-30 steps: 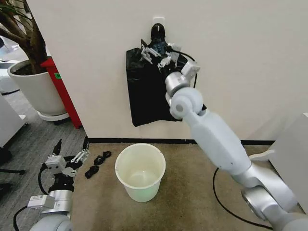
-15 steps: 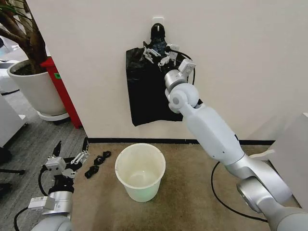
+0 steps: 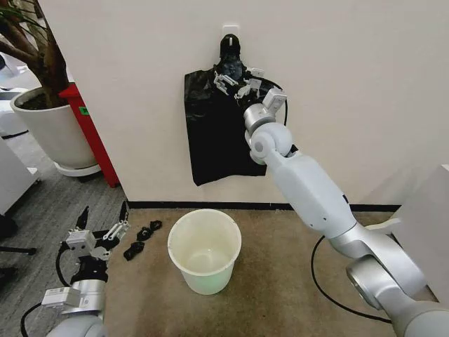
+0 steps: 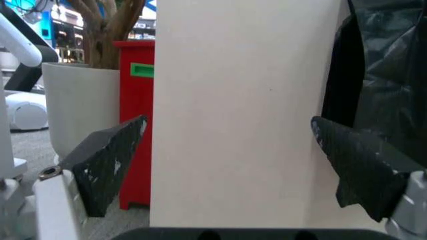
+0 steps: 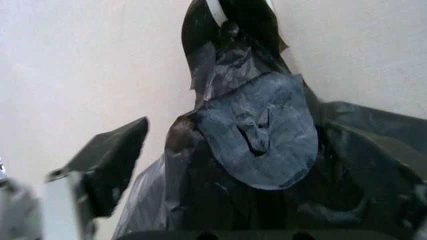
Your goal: Place the garbage bag over the trash bin.
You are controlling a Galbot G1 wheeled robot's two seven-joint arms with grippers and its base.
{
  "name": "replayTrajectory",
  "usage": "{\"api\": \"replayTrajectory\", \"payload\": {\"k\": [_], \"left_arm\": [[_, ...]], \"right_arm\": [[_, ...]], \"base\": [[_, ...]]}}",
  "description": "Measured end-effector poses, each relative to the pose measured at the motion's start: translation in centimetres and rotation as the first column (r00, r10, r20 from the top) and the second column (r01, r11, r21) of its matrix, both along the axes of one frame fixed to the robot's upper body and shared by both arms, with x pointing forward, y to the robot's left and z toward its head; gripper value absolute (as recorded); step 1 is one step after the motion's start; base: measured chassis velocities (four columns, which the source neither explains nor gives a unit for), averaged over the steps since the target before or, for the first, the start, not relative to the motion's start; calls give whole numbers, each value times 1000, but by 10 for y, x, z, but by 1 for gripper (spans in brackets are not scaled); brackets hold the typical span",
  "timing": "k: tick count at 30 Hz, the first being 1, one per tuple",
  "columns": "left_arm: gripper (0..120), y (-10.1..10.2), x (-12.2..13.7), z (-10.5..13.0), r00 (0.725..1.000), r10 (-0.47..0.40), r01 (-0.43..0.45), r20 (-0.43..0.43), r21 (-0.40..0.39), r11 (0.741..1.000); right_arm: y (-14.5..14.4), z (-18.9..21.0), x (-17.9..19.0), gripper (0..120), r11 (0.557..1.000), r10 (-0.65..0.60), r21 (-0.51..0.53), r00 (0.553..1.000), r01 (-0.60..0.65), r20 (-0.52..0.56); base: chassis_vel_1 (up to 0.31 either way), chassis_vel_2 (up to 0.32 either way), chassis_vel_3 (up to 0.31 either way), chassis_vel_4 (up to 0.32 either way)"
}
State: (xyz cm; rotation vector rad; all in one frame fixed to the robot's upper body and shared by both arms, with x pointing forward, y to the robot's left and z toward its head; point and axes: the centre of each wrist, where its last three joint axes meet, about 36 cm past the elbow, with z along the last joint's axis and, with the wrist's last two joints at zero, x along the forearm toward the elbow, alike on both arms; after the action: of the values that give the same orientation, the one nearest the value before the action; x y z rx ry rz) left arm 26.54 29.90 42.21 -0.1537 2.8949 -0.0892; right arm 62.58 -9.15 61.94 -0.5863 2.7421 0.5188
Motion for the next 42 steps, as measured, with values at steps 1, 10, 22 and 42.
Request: {"api": "replayTrajectory", "payload": {"k": [1,10,22,42], "left_arm": [[97,0,0,0,1000,0,0,0,0,1000],[97,-2,-1,-2,1000,5,-5,-2,1,1000],[96,-2,0,-3,1000,10,-10,-3,2,1000],[96,-2,0,-5,1000,15,-15,-8,3,1000]], "right_arm": [[0,0,0,90,1000,0,0,1000,0,0],[-1,-1,0,59,1000,-2,-8,1000,2,11],[-3,-5,-4,15,1000,-9,-1,1000,9,8],[6,8,-45,0,1000,0,-23,995,2,103]], "base": [[0,0,0,0],[0,0,0,0],[0,0,0,0],[0,0,0,0]]}}
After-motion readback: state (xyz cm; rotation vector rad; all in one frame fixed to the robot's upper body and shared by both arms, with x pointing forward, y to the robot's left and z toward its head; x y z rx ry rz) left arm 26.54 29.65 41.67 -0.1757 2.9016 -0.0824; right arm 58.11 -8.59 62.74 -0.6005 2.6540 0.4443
